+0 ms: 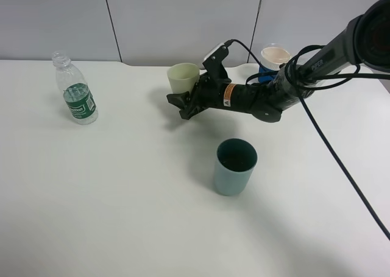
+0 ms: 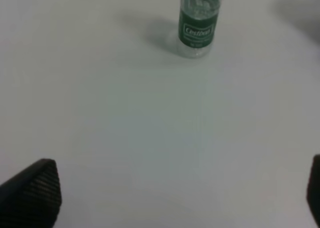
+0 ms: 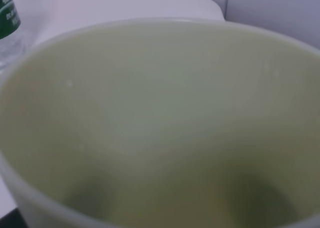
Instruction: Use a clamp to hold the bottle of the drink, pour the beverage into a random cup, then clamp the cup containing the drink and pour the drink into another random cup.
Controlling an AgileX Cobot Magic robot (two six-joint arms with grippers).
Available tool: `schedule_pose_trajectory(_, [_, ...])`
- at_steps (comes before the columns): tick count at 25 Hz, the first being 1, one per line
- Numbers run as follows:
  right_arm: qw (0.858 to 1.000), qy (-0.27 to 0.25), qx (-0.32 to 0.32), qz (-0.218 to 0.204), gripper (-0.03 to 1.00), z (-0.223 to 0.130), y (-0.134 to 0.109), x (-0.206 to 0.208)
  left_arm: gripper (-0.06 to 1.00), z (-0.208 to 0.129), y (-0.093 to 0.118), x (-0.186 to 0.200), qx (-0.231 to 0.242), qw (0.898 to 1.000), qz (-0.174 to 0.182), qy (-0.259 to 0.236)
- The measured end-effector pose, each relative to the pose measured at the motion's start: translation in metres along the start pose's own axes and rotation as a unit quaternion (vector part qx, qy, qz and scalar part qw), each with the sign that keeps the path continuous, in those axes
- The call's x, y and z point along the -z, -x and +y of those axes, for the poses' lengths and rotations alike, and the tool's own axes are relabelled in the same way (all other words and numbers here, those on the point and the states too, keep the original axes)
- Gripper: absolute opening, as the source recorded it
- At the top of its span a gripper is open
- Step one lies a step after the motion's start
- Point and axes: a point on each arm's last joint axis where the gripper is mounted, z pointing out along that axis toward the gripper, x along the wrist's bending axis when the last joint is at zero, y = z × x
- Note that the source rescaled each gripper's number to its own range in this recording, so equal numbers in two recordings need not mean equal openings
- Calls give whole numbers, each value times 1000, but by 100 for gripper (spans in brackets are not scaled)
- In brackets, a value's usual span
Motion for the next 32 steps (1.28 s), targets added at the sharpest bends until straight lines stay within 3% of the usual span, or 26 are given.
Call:
schedule_pose_trajectory(8, [1000, 0, 3, 4, 1, 0, -1, 0, 100, 0, 0, 0, 0, 1000, 0, 0])
schedule_pose_trajectory(9, [1000, 0, 5, 6, 6, 0, -1, 0, 100, 0, 0, 0, 0, 1000, 0, 0])
schedule_pose_trajectory(13, [1000, -2, 6, 7, 47, -1, -1, 0, 100, 0, 0, 0, 0, 1000, 0, 0])
schedule_pose_trajectory(15, [1000, -2, 2, 7, 55, -1, -1, 0, 100, 0, 0, 0, 0, 1000, 0, 0])
schedule_pose_trajectory(20, [1000, -2, -23, 14, 59, 5, -2, 2, 100, 0, 0, 0, 0, 1000, 0, -1])
schedule_pose_trajectory(27, [999, 18, -36, 0, 59, 56, -5, 31, 100, 0, 0, 0, 0, 1000, 0, -1])
schedule_pose_trajectory(32, [999, 11, -35, -37, 73, 94, -11, 68, 100, 0, 0, 0, 0, 1000, 0, -1])
